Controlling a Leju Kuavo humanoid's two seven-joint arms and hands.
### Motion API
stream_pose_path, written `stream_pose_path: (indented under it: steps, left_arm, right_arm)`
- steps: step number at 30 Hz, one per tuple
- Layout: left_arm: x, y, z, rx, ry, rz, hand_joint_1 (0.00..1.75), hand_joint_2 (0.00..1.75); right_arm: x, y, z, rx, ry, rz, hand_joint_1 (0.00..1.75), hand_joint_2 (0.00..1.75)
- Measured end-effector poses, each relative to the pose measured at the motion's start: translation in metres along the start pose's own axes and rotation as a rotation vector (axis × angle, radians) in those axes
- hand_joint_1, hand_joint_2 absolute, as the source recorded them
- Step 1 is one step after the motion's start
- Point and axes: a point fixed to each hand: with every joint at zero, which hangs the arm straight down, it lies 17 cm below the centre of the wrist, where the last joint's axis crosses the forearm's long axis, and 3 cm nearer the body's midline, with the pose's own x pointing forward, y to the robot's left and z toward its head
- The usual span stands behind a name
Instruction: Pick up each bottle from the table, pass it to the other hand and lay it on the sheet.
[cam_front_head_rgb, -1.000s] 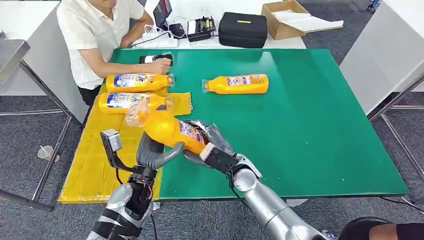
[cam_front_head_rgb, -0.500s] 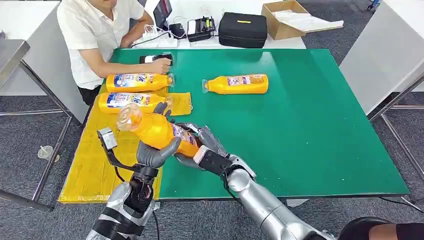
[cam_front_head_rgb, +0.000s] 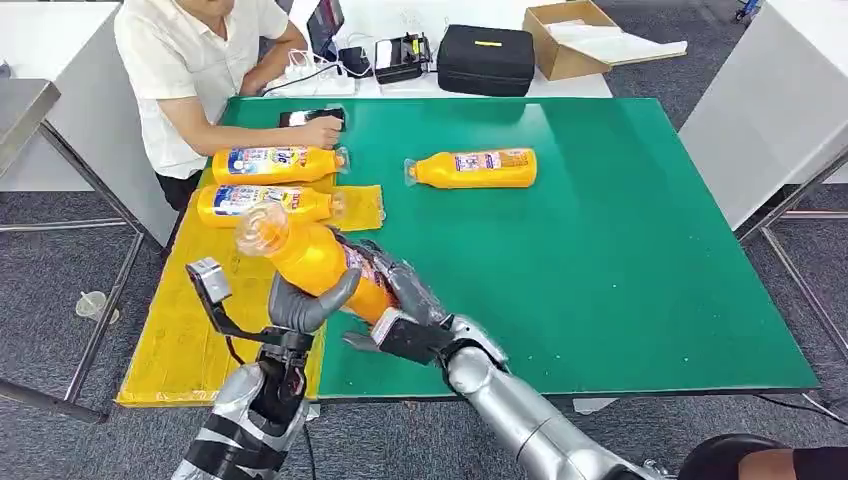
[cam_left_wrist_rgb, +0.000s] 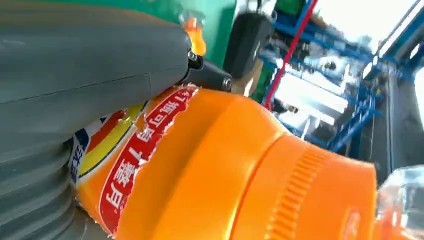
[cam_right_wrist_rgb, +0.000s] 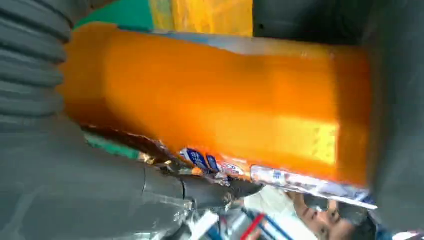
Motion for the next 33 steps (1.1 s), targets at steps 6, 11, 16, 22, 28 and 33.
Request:
stream_pose_path:
  steps: [6, 11, 16, 22, 28, 33]
  left_arm:
    - [0.006, 0.020, -0.005, 0.115, -0.022, -0.012, 1.75, 1.75]
    - [0.040, 0.040, -0.008, 0.201, -0.196, -0.429, 1.75, 1.75]
    - [0.062, 0.054, -0.007, 0.208, -0.274, -0.750, 1.75, 1.75]
    - [0.073, 0.064, -0.004, 0.245, -0.310, -0.947, 1.68, 1.75]
    - [0.057, 0.083, -0.006, 0.142, -0.245, -1.722, 1.43, 1.75]
    - [-0.008, 0.131, -0.009, -0.082, 0.102, -1.919, 1.75, 1.75]
  right_arm:
    - [-0.003, 0.008, 0.007, -0.012, 0.008, 0.021, 0.00, 0.00]
    - [0.000, -0.008, 0.016, -0.139, -0.023, 0.235, 0.00, 0.00]
    - [-0.007, -0.014, 0.043, -0.180, -0.006, 0.303, 0.00, 0.00]
    - [-0.008, -0.022, 0.054, -0.205, -0.003, 0.362, 0.00, 1.75]
    - [-0.015, -0.047, 0.079, -0.305, 0.037, 0.405, 0.00, 1.75]
    - [-0.018, -0.061, 0.091, -0.324, 0.051, 0.394, 0.00, 1.75]
